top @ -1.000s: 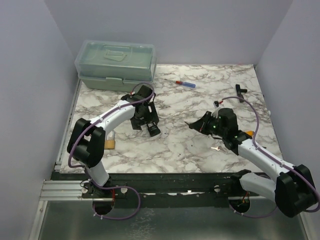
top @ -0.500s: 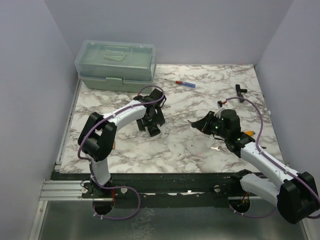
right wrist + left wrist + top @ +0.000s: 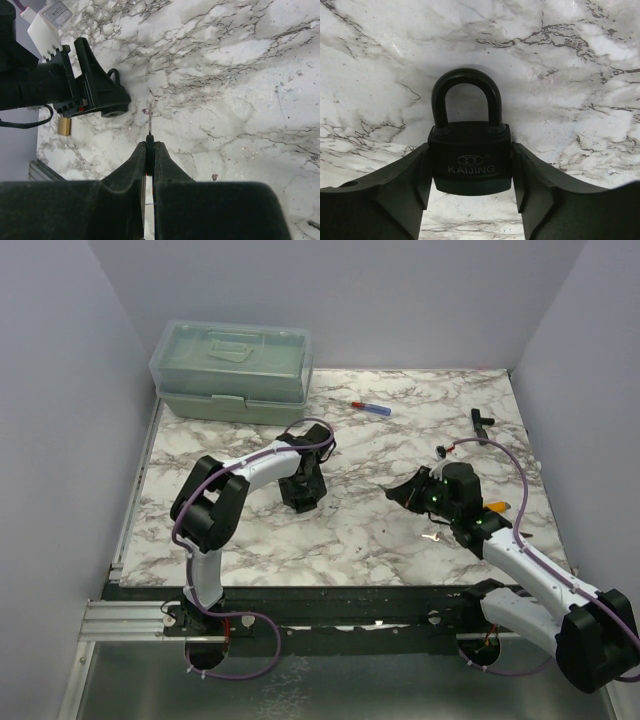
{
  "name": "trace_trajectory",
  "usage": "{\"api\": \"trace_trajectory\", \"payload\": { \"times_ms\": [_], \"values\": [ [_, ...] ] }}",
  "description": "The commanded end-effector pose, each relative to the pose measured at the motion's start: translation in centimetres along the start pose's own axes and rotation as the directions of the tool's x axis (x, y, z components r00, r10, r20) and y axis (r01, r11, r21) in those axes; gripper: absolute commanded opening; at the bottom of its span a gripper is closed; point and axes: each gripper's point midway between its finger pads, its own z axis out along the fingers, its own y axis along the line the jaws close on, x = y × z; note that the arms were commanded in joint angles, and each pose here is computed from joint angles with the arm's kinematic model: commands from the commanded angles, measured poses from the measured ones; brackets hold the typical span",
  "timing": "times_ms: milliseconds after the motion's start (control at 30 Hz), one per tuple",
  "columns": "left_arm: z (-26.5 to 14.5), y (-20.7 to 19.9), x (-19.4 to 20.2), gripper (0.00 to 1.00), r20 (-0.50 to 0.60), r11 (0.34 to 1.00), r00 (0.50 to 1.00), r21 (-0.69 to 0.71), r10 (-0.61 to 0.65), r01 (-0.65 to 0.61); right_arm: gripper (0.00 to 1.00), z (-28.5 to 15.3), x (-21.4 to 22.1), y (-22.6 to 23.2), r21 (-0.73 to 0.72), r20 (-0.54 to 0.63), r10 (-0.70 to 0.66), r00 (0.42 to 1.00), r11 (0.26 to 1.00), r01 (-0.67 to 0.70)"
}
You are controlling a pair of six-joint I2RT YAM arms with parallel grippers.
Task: Unlock with the key
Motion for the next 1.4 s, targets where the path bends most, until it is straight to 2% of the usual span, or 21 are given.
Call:
{"api": "trace_trajectory", "payload": {
  "times_ms": [0,233,267,300,500,733,800,933,1000,1133,1367],
  "values": [
    [0.6,0.0,0.5,0.56,-0.012,1.000,1.000,-0.014,0.025,-0.025,0.00,-0.1,0.0,-0.6,0.028,0.015,-0.024,1.000,0.999,0.023],
    [-0.1,-0.6,0.0,0.08,0.024,0.998,0.999,0.042,0.038,-0.039,0.00,-0.1,-0.2,-0.5,0.027,0.022,-0.025,0.999,0.999,0.024],
    [-0.4,-0.8,-0.2,0.02,0.038,0.997,0.999,0.062,0.036,-0.038,0.00,-0.1,-0.4,-0.5,0.028,0.027,-0.026,0.999,0.999,0.026],
    [-0.9,-1.1,-0.5,0.00,0.055,0.996,0.998,0.086,0.029,-0.034,0.00,-0.2,-0.6,-0.3,0.025,0.033,-0.028,0.999,0.999,0.028],
    [-5.2,-3.7,-2.1,0.00,0.154,0.952,0.986,0.307,-0.055,0.005,0.00,-0.7,-1.1,0.3,0.010,0.045,-0.050,0.998,0.999,0.050],
    [-10.7,-5.9,-4.0,0.00,0.222,0.840,0.956,0.541,-0.193,0.044,0.00,-1.7,-3.0,3.1,-0.087,0.099,-0.125,0.987,0.987,0.134],
    [-12.5,-6.3,-4.5,0.00,0.195,0.771,0.941,0.630,-0.275,0.094,0.00,-2.3,-3.5,4.3,-0.144,0.134,-0.150,0.980,0.975,0.169],
    [-16.4,-7.0,-5.1,0.00,0.094,0.529,0.900,0.833,-0.427,0.164,0.00,-3.6,-4.3,6.3,-0.237,0.213,-0.178,0.961,0.945,0.227],
    [-17.0,-6.8,-5.2,0.00,0.061,0.477,0.889,0.859,-0.455,0.185,0.00,-4.0,-4.4,7.2,-0.277,0.225,-0.195,0.955,0.926,0.255],
    [-16.9,-6.6,-5.3,0.00,0.018,0.456,0.881,0.861,-0.473,0.227,0.00,-3.9,-4.2,8.4,-0.338,0.219,-0.216,0.952,0.898,0.281],
    [-17.2,-6.1,-5.0,0.00,-0.081,0.406,0.858,0.856,-0.507,0.321,0.00,-3.0,-3.5,8.9,-0.390,0.183,-0.193,0.964,0.886,0.252]
  ]
}}
